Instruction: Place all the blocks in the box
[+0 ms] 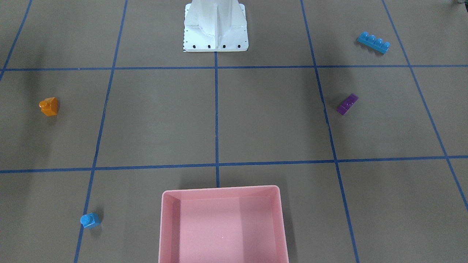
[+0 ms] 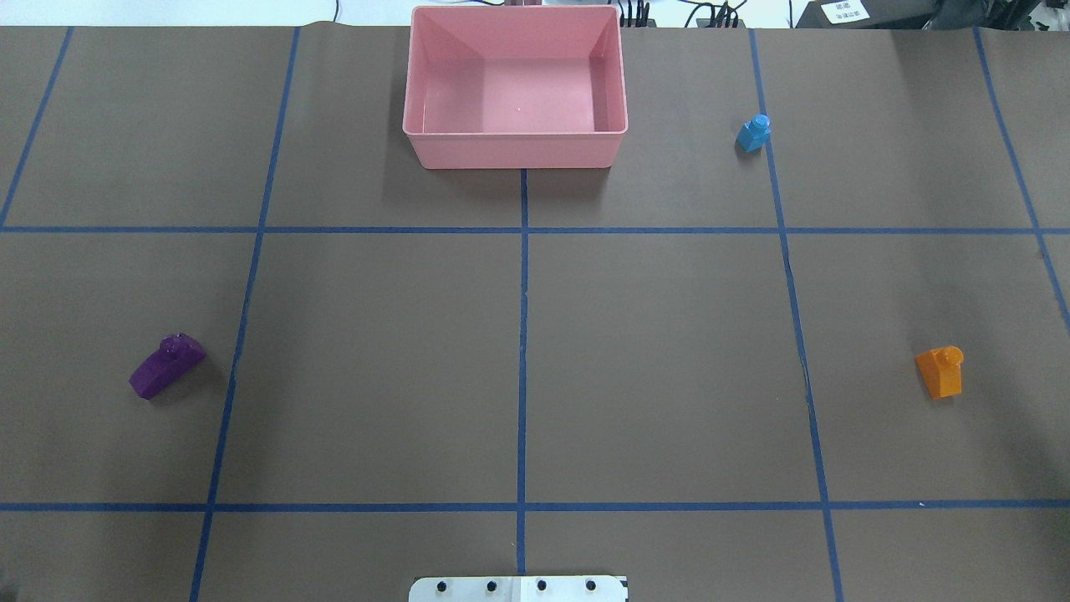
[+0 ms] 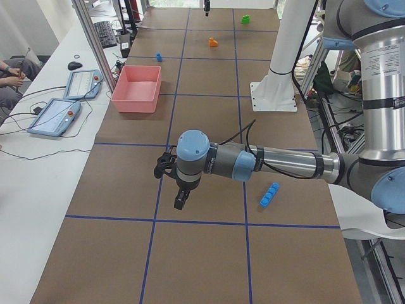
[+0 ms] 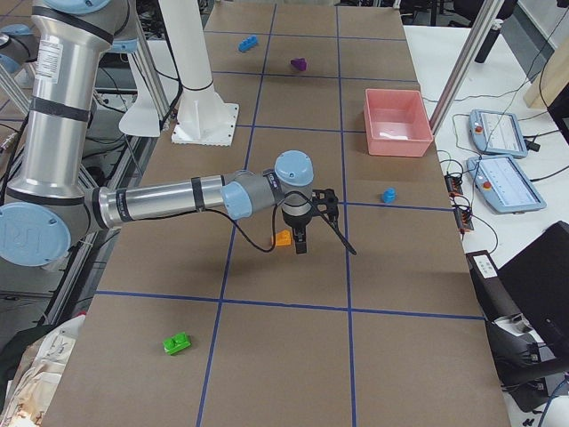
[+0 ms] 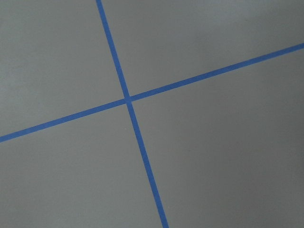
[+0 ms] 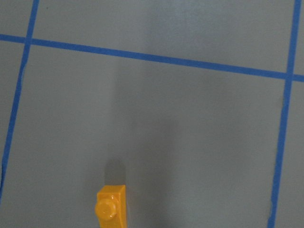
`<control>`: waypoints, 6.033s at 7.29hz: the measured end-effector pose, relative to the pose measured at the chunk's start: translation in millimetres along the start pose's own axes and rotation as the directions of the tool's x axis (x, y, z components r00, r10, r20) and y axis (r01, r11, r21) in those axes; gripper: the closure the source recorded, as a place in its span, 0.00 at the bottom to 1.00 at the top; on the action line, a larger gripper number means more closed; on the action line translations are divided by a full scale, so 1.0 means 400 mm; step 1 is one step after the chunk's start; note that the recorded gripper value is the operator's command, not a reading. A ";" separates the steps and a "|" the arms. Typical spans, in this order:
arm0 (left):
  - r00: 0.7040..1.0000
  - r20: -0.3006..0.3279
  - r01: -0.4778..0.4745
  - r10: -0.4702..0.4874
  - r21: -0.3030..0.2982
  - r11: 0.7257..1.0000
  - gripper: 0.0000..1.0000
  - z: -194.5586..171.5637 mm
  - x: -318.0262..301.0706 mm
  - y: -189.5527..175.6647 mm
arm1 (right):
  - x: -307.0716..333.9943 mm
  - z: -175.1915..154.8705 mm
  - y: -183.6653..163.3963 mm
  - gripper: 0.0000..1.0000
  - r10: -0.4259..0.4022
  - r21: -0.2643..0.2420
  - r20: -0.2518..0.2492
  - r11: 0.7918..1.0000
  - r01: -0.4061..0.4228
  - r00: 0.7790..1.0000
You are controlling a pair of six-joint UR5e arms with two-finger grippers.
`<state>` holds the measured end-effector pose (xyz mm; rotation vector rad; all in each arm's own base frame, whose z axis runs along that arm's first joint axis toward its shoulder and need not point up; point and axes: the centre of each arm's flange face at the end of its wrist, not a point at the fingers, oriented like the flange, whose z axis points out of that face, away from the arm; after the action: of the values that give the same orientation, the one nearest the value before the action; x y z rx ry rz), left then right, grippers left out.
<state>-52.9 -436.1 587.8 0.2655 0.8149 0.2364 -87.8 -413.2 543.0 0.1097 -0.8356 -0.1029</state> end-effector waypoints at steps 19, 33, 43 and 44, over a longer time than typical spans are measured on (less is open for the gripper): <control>0.997 -0.068 -0.037 0.038 0.019 0.999 0.00 0.034 0.010 0.004 | -0.614 0.112 -0.364 1.00 0.179 0.088 0.078 0.979 -0.186 0.981; 0.997 -0.070 -0.042 0.043 0.022 0.999 0.00 0.035 0.012 -0.006 | -1.173 0.263 -0.988 0.03 0.235 0.109 -0.056 0.967 -0.228 0.970; 0.972 -0.178 -0.156 0.157 0.022 0.988 0.00 0.227 0.322 -0.071 | -0.962 -0.016 -0.892 0.01 0.222 0.034 0.004 0.974 -0.222 0.975; 0.964 -0.185 -0.187 0.188 0.023 0.982 0.00 0.254 0.365 -0.068 | -0.882 -0.051 -0.826 0.01 0.198 0.018 -0.011 0.980 -0.198 0.980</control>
<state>122.0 -431.1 546.1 0.3295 0.9775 0.4425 -323.4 -691.5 225.1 0.0420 -0.8304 0.0919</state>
